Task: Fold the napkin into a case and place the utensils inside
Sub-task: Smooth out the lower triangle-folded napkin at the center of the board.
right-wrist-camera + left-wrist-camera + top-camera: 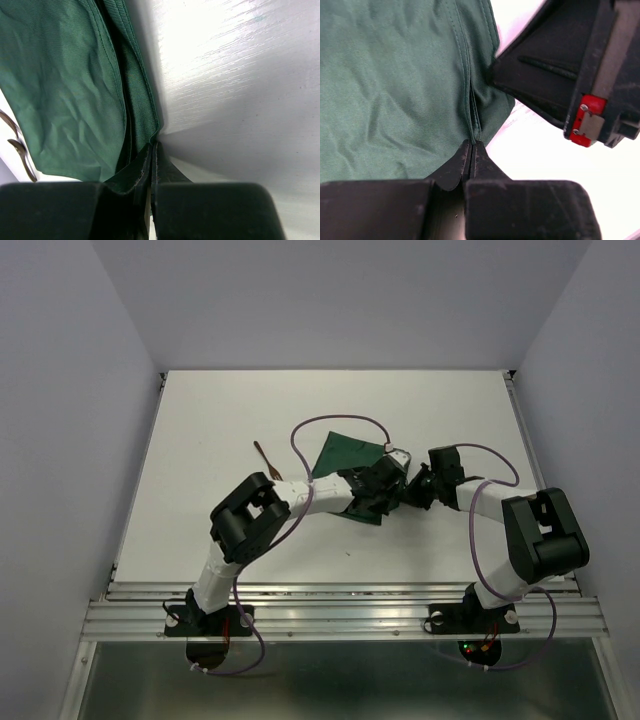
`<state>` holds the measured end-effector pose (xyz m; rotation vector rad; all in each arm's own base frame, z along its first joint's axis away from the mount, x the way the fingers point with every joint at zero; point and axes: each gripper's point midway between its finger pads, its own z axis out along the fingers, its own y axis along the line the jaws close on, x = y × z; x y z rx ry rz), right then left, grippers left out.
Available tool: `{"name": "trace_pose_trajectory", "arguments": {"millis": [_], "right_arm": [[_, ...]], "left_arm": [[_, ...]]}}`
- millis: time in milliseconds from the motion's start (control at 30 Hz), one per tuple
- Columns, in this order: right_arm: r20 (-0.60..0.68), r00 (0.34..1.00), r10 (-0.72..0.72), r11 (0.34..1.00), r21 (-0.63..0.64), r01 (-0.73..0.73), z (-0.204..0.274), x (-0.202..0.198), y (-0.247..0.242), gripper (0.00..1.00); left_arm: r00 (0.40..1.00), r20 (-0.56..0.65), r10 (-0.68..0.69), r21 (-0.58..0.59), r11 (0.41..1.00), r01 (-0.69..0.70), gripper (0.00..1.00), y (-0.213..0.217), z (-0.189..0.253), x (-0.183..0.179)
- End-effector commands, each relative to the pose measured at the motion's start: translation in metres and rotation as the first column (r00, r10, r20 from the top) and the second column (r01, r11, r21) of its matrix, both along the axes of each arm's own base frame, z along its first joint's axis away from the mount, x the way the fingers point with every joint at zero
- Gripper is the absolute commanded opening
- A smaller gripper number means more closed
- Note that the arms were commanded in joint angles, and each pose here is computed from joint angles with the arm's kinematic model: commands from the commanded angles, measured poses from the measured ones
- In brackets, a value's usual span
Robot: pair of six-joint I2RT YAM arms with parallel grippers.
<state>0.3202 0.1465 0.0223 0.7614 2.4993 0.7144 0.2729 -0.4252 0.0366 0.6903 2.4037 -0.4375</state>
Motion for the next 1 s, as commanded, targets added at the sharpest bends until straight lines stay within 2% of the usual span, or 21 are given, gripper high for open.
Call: {"name": "trace_pose_trajectory", "arguments": {"millis": [0, 433, 967], "right_arm": [[0.028, 1.0, 0.01, 1.0, 0.002, -0.01, 0.005, 0.002, 0.002, 0.01], [0.021, 1.0, 0.017, 1.0, 0.019, -0.017, 0.004, 0.0, 0.005, 0.01], [0.028, 0.999, 0.017, 1.0, 0.022, -0.017, 0.006, 0.001, 0.005, 0.01]], "left_arm": [[0.999, 0.029, 0.021, -0.156, 0.988, -0.016, 0.0, -0.014, 0.057, 0.013], [1.0, -0.012, 0.0, -0.238, 0.971, -0.003, 0.0, -0.023, 0.07, 0.012], [0.999, -0.032, -0.007, -0.255, 0.967, -0.001, 0.0, -0.031, 0.067, 0.013]]}}
